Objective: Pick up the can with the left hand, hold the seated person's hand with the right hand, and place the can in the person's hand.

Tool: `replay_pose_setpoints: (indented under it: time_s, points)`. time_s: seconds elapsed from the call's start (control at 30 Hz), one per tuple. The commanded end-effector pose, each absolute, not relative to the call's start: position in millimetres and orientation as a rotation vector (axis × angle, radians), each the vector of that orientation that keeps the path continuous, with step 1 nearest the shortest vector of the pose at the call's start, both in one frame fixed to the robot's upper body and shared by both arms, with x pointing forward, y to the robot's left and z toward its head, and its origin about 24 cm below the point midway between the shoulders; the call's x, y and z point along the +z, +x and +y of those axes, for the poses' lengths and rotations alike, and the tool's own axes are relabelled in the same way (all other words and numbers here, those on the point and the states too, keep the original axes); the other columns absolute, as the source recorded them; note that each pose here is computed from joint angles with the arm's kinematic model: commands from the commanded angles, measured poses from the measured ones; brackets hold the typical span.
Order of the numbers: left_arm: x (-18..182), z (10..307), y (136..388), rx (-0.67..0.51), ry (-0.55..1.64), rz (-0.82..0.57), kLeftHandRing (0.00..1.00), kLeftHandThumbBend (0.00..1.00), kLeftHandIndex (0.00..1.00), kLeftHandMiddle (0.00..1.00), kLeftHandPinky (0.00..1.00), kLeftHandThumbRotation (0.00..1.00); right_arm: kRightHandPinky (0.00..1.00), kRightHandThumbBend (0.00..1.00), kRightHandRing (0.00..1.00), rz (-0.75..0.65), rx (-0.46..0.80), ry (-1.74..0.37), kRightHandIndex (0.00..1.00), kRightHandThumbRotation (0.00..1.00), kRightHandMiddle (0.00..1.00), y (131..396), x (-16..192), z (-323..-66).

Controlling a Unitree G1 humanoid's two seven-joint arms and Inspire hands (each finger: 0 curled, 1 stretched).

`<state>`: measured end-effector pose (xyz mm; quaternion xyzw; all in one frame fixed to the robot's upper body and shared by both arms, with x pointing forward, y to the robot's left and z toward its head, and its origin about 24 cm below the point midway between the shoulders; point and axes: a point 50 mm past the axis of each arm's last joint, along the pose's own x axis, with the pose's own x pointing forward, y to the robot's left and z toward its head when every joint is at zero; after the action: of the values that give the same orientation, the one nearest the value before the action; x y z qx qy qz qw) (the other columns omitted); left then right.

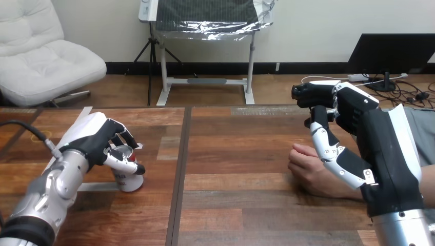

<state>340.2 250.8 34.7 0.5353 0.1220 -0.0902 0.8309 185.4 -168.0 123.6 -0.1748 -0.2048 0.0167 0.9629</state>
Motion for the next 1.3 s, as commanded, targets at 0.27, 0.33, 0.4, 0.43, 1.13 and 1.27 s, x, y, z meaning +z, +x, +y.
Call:
replay_pose_setpoints:
  time_s: [0.27,0.33,0.4,0.43,1.13,1.27]
  points:
    - [64.1,241.0,353.6,-0.146,1.137,0.096,0.39,0.66,0.54,0.47,0.32,0.00,0.52,0.03,0.67,-0.499,0.033,-0.354,0.63,0.00,0.68,190.8,139.3,-167.7]
    - [63.7,241.3,353.7,-0.146,1.135,0.102,0.39,0.66,0.54,0.47,0.32,0.00,0.52,0.03,0.66,-0.499,0.034,-0.354,0.63,0.00,0.67,190.8,139.2,-167.7]
    - [63.3,241.3,353.8,-0.145,1.136,0.104,0.40,0.66,0.54,0.48,0.32,0.00,0.51,0.03,0.66,-0.499,0.034,-0.352,0.63,0.00,0.67,190.7,139.0,-167.7]
    - [63.3,241.3,353.8,-0.145,1.136,0.104,0.40,0.66,0.54,0.48,0.32,0.00,0.51,0.03,0.66,-0.499,0.034,-0.351,0.63,0.00,0.67,190.7,138.9,-167.7]
    - [63.6,241.0,352.2,-0.135,1.144,0.067,0.40,0.66,0.54,0.48,0.33,0.00,0.51,0.04,0.66,-0.499,0.029,-0.352,0.63,0.00,0.68,190.5,138.7,-167.9]
    - [63.6,241.3,351.8,-0.133,1.152,0.058,0.41,0.66,0.54,0.48,0.34,0.00,0.51,0.04,0.66,-0.500,0.030,-0.353,0.63,0.00,0.68,190.5,138.6,-168.0]
